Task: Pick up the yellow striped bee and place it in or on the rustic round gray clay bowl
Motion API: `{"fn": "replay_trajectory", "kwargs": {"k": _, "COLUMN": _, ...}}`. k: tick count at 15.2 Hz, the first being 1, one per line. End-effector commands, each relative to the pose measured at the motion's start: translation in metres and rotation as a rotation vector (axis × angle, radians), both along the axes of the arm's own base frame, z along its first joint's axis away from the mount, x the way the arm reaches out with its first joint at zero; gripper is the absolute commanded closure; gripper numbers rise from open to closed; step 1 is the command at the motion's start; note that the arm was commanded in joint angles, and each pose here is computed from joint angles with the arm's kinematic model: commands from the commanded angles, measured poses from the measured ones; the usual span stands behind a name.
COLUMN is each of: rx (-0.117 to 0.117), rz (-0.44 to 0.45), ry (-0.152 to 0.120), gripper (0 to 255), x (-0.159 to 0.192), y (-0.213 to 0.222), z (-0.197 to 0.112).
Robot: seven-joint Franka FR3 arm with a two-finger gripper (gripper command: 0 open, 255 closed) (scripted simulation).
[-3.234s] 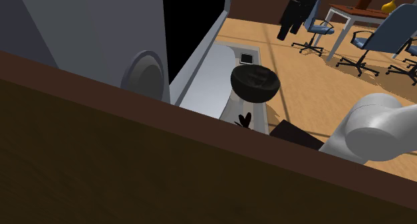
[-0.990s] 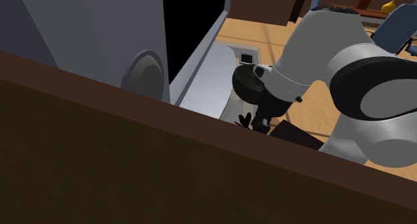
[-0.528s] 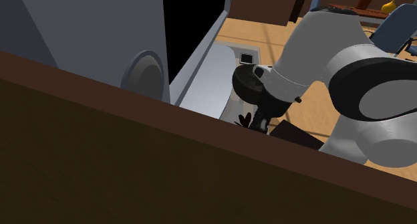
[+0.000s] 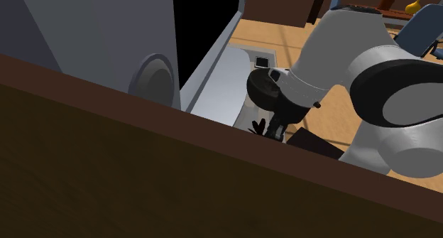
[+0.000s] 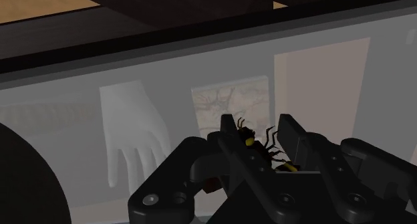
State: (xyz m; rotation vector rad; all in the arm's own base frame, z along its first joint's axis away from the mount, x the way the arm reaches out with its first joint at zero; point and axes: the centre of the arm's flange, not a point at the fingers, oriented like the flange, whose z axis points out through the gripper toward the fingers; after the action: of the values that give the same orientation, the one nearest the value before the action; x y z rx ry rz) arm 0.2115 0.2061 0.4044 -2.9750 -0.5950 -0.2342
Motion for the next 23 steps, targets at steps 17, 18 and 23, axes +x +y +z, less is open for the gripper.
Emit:
{"fn": "replay_trajectory", "kwargs": {"k": 17, "rx": -0.003, "rz": -0.001, "ry": 0.004, "gripper": 255, "x": -0.001, "y": 0.0, "z": 0.081}}
{"fn": "replay_trajectory", "kwargs": {"k": 18, "rx": -0.003, "rz": -0.001, "ry": 0.004, "gripper": 255, "x": -0.001, "y": 0.0, "z": 0.086}}
{"fn": "replay_trajectory", "kwargs": {"k": 23, "rx": -0.003, "rz": -0.001, "ry": 0.004, "gripper": 255, "x": -0.001, "y": 0.0, "z": 0.113}}
